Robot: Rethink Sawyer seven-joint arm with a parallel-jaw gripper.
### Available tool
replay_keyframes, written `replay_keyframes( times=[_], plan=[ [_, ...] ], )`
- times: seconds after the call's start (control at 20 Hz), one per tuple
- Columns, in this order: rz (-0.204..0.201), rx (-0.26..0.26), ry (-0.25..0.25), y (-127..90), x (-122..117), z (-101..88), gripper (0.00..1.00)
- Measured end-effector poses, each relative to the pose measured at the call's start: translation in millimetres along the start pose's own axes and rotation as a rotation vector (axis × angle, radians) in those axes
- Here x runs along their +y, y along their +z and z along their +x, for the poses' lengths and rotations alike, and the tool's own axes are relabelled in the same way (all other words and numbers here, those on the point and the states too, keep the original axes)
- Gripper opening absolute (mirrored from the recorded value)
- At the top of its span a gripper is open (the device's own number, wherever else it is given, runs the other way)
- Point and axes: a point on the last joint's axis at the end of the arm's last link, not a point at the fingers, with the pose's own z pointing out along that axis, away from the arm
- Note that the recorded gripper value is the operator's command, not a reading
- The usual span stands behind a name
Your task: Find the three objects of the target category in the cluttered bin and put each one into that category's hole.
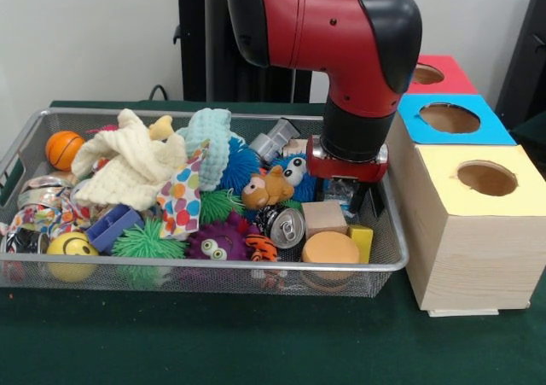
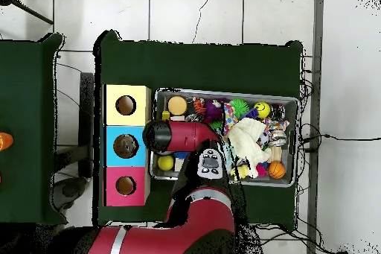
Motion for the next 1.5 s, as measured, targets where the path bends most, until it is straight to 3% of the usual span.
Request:
replay_keyframes(
  times=[0.85,1.15,1.5],
  plan=[
    [0.004,-0.005,-0.002,1.5,-0.3,-2.3,1.00],
    [0.008,-0.003,-0.016,-12.3,8.0,8.9,1.00],
    [0.011,0.013,-0.016,-7.0,7.9,16.1,1.00]
  ],
)
